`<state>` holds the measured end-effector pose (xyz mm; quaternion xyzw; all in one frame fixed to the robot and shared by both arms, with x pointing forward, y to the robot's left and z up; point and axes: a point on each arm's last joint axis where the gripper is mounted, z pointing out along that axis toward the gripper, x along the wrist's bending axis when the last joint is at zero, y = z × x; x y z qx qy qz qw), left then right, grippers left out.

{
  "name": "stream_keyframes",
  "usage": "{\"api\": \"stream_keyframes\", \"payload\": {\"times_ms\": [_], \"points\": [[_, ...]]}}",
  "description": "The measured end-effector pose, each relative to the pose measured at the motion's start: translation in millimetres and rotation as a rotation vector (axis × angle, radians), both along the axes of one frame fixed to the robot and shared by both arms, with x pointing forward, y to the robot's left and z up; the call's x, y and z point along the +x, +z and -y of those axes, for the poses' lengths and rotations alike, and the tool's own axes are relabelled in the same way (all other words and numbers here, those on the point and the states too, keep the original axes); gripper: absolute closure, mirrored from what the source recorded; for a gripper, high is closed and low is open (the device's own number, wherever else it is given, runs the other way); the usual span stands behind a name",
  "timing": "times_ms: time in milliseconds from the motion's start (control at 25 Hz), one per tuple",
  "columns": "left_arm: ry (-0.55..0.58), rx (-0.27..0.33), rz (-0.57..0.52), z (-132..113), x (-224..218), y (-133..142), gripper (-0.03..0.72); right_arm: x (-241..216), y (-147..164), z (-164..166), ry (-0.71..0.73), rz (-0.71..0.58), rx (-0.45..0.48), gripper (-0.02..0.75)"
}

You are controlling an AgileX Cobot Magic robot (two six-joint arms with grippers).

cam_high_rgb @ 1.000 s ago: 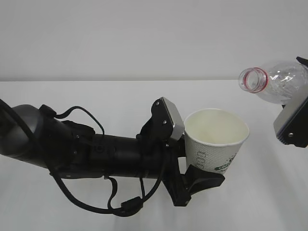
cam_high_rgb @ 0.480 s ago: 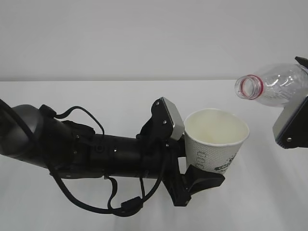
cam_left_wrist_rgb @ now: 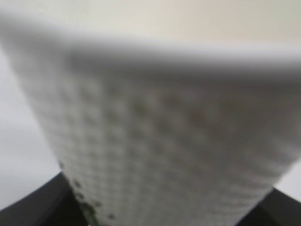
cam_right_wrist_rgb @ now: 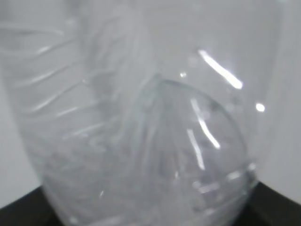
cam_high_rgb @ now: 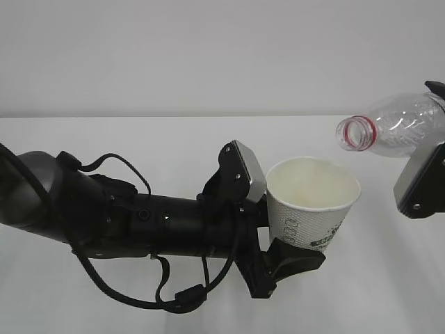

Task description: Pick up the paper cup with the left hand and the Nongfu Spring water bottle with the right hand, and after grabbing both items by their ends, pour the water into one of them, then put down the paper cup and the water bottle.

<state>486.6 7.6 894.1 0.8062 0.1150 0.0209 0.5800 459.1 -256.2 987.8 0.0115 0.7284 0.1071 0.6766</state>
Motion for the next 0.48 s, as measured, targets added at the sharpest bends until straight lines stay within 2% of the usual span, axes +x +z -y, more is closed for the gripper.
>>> {"api": "stream_keyframes", "payload": {"times_ms": [480], "points": [[0.0,0.0,0.0,0.0,0.0,0.0,0.169,0.0,0.2,0.0,0.002,0.008,-0.039,0.244]]}}
